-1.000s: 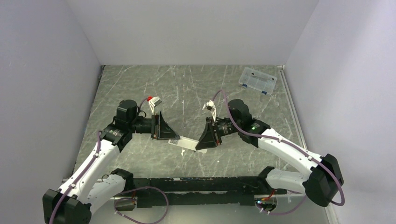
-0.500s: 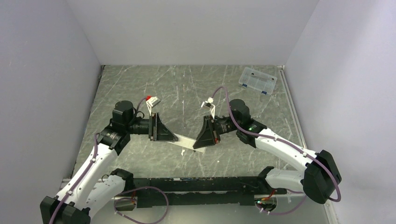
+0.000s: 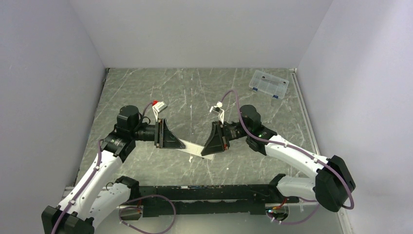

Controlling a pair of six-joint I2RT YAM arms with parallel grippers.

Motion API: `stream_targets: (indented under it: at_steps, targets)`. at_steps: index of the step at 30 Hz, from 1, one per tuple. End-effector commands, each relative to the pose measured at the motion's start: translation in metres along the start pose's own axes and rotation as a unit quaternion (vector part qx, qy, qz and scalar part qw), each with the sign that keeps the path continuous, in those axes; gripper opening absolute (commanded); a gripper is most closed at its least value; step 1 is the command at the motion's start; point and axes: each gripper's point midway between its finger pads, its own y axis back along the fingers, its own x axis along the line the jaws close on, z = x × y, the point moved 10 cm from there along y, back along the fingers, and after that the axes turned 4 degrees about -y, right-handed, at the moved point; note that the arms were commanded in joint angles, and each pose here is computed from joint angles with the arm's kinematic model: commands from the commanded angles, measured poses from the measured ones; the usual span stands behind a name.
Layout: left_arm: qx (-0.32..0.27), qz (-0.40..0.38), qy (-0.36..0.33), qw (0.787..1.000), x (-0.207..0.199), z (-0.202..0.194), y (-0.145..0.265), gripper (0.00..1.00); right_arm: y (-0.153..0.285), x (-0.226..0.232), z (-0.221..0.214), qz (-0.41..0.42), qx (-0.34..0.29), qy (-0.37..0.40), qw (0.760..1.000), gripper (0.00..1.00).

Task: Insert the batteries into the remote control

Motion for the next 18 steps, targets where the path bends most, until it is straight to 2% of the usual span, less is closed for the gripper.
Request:
stream_targets:
  at_steps: [1,18]
  targets:
    - [0.001,-0.021,-0.044,0.999,-0.0156,0.0053,0.0038,0.47,-0.0001,0.0061,0.0044,0.024,-0.007,0.024,0.999,0.0]
    - [-0.006,-0.024,-0.054,0.998,-0.0182,0.0065,0.0042,0.34,-0.0069,0.0004,0.0026,0.03,-0.01,0.006,0.999,0.0]
